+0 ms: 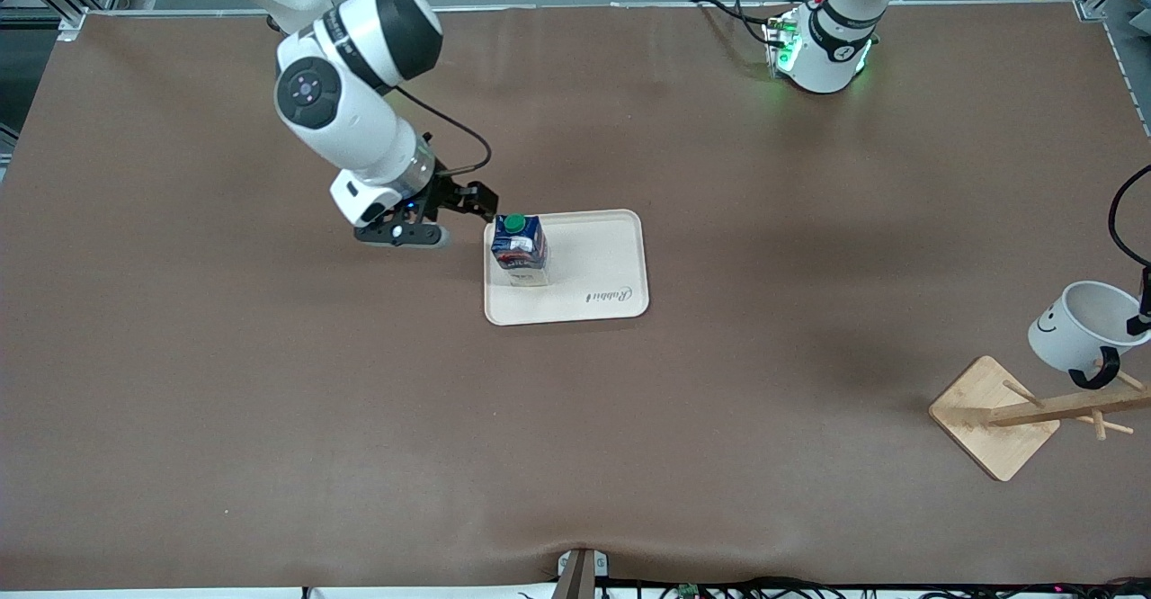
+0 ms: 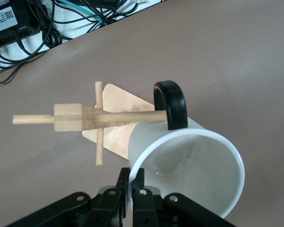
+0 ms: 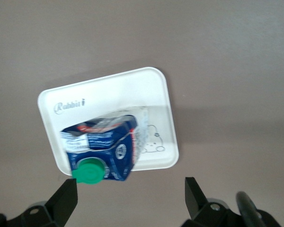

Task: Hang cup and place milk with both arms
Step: 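Hang the mug on the stand peg while the right gripper grasps the milk, then lift the blue milk carton off the tray with the right gripper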

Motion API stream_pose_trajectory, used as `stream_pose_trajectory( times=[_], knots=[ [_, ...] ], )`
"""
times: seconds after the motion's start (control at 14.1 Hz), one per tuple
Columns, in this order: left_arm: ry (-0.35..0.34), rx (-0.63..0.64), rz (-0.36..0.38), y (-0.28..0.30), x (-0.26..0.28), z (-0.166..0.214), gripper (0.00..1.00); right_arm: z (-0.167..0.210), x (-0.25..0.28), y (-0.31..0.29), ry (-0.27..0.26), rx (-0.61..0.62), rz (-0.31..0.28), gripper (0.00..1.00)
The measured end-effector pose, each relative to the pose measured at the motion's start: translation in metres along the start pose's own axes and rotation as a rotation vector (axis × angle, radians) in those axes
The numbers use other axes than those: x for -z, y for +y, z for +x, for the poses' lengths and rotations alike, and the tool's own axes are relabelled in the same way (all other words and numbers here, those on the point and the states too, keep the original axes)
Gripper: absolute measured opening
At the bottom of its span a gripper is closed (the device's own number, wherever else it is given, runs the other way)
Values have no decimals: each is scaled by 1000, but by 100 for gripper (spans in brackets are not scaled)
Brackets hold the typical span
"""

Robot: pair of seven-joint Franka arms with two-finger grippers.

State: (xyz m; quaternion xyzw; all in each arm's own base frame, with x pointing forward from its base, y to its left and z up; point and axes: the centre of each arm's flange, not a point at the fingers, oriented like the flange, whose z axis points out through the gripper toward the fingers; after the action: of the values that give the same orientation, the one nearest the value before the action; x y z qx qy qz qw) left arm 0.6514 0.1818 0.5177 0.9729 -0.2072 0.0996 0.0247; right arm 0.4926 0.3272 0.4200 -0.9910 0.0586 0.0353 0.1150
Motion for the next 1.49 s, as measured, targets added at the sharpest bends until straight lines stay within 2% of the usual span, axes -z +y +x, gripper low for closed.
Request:
stream_pose_trajectory(
  times=[0.21, 0.43, 0.5, 0.85, 1.07, 1.14, 1.28, 1.35, 1.42, 1.49],
  knots=[
    [5, 4, -15, -13, -5, -9, 7, 1, 1, -9, 53, 12, 32, 100],
    [14, 5, -33, -21, -9, -15, 7, -2, -11, -18, 73, 23, 43, 100],
    [14, 6, -34, -21, -10, -15, 13, -4, -16, -21, 74, 23, 43, 100],
    [29, 7, -40, -16, -6, -9, 63, -9, -45, -35, 92, 13, 38, 100],
    [27, 76, -59, 4, 3, 4, 93, -8, -62, -37, 102, 15, 16, 100],
    [9, 109, -77, 17, 9, 8, 100, -7, -69, -37, 103, 8, 11, 100],
    [-41, 166, -97, 44, 22, 14, 100, -10, -80, -41, 106, 6, 0, 100],
    [-70, 191, -93, 57, 31, 15, 100, -11, -83, -42, 111, 14, -12, 92],
    [-99, 218, -85, 69, 39, 16, 100, -12, -85, -43, 114, 19, -21, 92],
    [-125, 249, -74, 80, 47, 16, 100, -12, -86, -43, 115, 21, -24, 85]
  ],
)
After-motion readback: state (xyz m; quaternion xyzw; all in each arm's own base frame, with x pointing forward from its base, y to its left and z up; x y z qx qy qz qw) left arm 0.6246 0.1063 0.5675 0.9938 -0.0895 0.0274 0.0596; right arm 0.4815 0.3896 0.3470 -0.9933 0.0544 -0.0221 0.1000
